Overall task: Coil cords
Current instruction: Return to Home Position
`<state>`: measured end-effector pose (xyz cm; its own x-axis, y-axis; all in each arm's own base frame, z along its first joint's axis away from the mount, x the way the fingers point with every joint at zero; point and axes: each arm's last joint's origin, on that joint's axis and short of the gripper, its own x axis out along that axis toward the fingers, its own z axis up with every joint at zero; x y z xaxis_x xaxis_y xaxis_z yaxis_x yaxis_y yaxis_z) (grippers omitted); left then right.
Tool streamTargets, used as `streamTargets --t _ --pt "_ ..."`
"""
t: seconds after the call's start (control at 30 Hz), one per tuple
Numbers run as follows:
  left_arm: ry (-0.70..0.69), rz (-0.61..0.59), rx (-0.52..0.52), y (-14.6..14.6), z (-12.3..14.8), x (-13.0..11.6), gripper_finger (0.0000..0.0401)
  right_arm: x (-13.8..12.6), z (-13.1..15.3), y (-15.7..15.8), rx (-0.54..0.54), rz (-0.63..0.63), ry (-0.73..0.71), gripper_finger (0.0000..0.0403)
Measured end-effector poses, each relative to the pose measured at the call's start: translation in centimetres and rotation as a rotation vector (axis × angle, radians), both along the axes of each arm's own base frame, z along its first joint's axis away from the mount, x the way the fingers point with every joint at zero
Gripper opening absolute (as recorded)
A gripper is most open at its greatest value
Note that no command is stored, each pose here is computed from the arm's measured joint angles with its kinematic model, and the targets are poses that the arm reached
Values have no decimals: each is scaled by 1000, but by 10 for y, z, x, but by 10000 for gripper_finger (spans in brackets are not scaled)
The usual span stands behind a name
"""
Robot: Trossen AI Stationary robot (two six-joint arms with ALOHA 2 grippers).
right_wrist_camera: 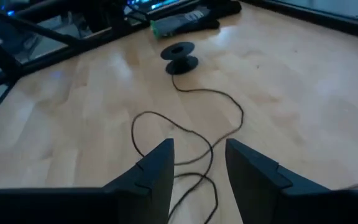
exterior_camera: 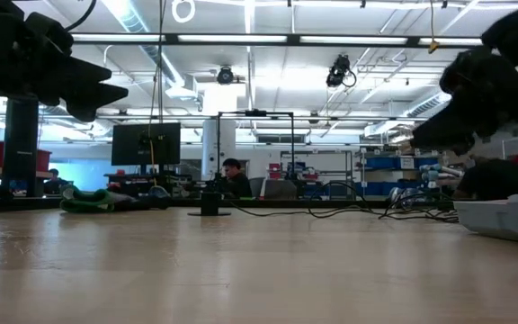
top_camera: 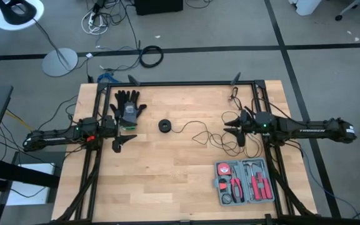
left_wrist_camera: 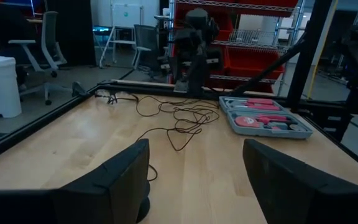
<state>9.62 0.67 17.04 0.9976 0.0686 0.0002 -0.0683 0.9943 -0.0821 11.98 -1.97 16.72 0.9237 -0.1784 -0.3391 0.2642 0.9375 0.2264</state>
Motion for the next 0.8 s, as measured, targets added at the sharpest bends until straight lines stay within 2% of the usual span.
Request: streamTargets --t 0.17,0.23,0.53,0.8 --pt "0 0 0 0 0 0 264 -7 -24 5 29 -50 -66 144" --pt "0 0 0 0 0 0 264 -7 -22 7 23 -55 -107 144" --pt "1 2 23 0 0 0 264 -8 -19 14 -24 -2 -124 144" --pt "-5 2 26 0 1 0 264 -13 -10 13 -101 -5 -207 146"
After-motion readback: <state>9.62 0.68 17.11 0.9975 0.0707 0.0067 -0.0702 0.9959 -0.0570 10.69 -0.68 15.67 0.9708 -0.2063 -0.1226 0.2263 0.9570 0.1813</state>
